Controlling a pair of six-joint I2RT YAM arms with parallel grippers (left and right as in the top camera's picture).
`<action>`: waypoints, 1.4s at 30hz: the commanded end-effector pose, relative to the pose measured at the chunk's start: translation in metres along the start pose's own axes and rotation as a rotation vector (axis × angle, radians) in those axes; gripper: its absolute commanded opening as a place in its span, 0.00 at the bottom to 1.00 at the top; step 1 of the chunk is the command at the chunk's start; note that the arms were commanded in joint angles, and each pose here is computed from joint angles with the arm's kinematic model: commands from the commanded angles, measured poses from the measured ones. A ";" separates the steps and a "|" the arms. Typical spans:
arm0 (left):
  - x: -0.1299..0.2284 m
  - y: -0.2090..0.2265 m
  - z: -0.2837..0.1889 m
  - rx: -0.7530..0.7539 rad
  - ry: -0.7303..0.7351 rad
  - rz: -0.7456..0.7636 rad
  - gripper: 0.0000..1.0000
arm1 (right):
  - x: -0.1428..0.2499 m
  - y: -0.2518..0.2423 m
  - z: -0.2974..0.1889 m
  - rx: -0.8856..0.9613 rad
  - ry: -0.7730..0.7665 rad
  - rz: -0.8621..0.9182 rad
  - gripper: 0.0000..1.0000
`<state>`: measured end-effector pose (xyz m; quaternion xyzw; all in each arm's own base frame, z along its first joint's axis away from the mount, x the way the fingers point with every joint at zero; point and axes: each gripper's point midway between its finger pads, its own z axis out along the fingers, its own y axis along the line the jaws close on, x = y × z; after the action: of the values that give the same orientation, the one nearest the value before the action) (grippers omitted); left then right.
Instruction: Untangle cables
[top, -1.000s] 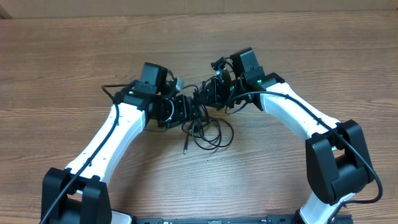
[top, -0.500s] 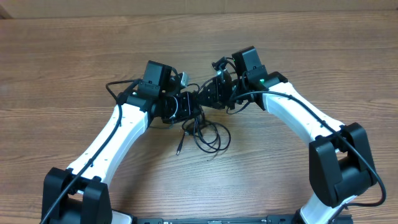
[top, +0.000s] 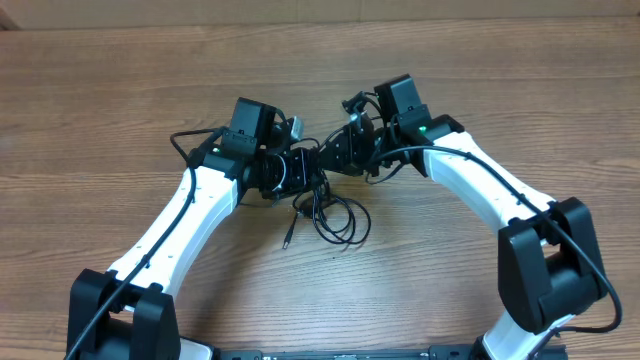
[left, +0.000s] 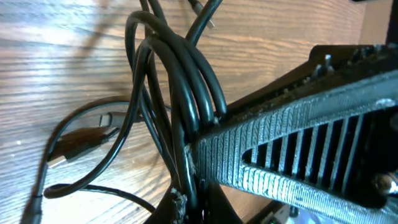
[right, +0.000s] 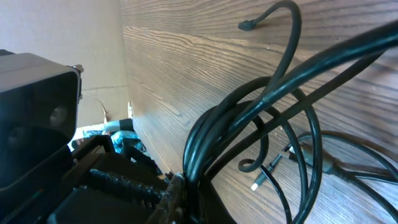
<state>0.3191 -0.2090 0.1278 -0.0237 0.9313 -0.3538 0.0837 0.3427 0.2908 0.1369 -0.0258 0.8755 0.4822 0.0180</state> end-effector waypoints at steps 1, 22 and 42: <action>0.003 -0.011 -0.002 0.055 0.024 0.045 0.06 | -0.013 0.008 -0.023 0.029 -0.070 -0.037 0.04; -0.006 -0.006 -0.008 0.070 0.002 0.030 0.04 | 0.002 -0.037 -0.030 0.238 -0.050 0.023 0.04; -0.003 -0.022 -0.053 0.319 -0.010 0.313 0.04 | 0.027 -0.109 -0.084 0.605 -0.053 0.212 0.04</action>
<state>0.3186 -0.1882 0.1577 0.0512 0.8795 -0.4635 0.0948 0.3093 0.1816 0.0701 0.0748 0.9707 0.2235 -0.0470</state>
